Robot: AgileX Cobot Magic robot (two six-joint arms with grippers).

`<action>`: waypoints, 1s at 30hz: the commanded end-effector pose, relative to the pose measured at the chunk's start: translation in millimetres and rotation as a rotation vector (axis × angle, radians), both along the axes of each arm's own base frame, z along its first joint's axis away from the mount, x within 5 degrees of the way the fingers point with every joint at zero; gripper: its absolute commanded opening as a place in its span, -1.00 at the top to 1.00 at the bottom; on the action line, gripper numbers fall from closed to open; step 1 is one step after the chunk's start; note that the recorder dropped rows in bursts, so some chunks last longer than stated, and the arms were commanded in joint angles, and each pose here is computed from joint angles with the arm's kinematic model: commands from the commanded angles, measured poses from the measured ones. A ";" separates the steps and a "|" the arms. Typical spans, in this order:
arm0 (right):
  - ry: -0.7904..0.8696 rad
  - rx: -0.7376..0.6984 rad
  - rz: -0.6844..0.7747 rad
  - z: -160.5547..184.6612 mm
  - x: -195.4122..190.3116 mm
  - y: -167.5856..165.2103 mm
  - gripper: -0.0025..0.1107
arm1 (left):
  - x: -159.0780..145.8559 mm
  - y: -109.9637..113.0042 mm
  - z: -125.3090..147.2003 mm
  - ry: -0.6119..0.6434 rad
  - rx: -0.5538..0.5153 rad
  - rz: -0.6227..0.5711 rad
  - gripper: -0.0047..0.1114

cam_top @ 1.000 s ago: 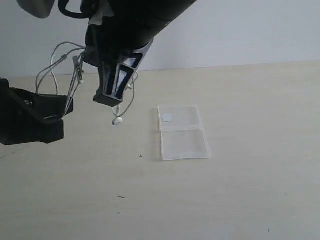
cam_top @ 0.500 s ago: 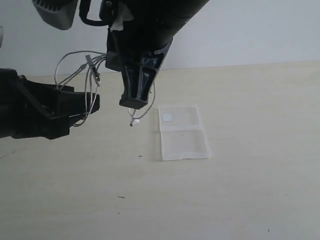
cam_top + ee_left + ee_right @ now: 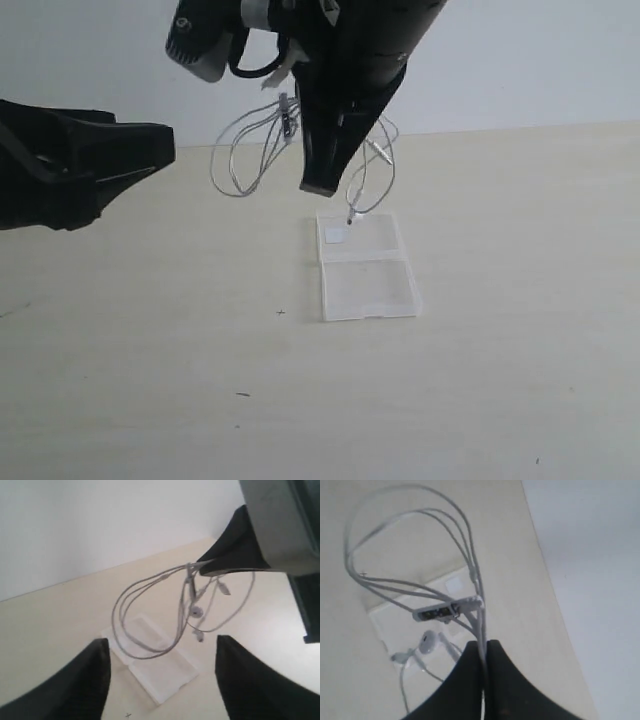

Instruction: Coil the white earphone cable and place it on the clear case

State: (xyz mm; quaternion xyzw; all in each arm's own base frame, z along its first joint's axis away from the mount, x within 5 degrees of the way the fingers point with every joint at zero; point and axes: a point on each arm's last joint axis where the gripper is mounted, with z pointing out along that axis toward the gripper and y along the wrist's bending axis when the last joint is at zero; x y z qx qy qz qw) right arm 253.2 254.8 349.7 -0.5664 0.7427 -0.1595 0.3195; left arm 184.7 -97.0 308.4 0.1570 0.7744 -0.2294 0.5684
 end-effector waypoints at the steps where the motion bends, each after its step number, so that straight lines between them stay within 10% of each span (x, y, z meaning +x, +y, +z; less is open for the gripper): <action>1: -0.040 0.172 -0.283 10.4 8.5 -15.0 0.96 | 3.0 12.4 -9.0 0.021 0.046 0.128 0.30; 4: -0.059 0.374 -0.419 19.4 19.7 -26.0 0.96 | 1.5 20.4 -26.3 0.058 0.105 0.193 0.91; 12: -0.040 0.888 -0.499 -6.6 55.6 -55.7 0.96 | -24.1 41.6 -98.9 0.324 0.132 0.345 0.92; 21: 0.061 1.304 -0.427 -85.1 56.8 -74.0 0.96 | -27.3 47.2 -106.3 0.347 0.155 0.391 0.92; 30: 0.130 1.286 -0.683 -123.9 81.6 -76.0 0.96 | -27.3 47.0 -106.3 0.345 0.157 0.387 0.92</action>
